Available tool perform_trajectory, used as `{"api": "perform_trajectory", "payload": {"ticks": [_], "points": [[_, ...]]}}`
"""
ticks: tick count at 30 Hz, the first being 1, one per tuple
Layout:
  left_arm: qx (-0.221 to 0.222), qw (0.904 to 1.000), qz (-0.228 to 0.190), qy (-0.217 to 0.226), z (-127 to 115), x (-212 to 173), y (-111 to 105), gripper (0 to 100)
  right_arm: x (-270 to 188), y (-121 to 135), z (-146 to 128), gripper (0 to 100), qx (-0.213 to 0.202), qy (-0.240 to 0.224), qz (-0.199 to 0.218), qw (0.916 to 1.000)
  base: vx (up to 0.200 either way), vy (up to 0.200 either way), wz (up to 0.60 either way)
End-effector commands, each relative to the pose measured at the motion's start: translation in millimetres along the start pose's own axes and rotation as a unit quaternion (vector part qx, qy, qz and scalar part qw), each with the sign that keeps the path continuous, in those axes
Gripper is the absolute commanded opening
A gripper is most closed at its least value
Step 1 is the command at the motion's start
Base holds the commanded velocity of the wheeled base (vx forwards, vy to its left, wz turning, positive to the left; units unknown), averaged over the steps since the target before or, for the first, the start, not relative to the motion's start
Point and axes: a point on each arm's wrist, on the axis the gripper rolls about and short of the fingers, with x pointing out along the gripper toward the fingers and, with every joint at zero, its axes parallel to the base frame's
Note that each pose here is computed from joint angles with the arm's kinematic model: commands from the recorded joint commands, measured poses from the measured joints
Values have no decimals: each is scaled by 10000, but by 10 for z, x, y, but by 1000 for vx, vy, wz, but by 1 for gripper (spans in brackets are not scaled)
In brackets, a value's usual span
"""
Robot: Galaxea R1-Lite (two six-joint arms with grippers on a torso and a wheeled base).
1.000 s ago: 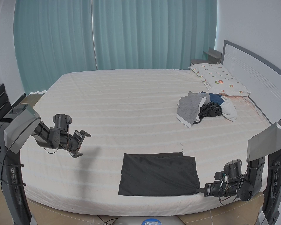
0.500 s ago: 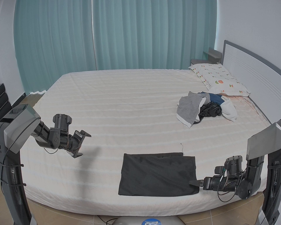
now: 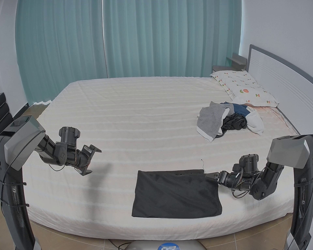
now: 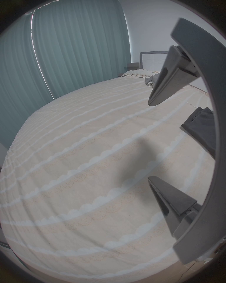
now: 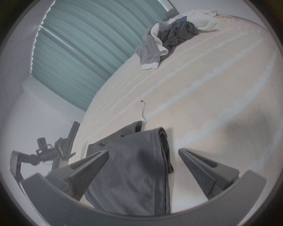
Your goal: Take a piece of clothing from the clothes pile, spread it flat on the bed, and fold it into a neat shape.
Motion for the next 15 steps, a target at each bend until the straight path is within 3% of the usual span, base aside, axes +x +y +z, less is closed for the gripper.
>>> {"api": "perform_trajectory", "payload": {"ticks": [1,3,4,15], "points": [[35,10000,52,-17,-35,30,3,100,212,14,113,100,100,-24,-9,9999,0,0,0],[64,9999,76,-47,-33,39,9,100,230,18,117,100,103,-1,-17,9999,0,0,0],[137,9998,107,-85,-38,50,14,100,260,36,116,0,98,25,-15,9999,0,0,0],[204,9997,134,-96,-55,59,12,100,282,7,186,0,151,-284,-232,9992,0,0,0]]}}
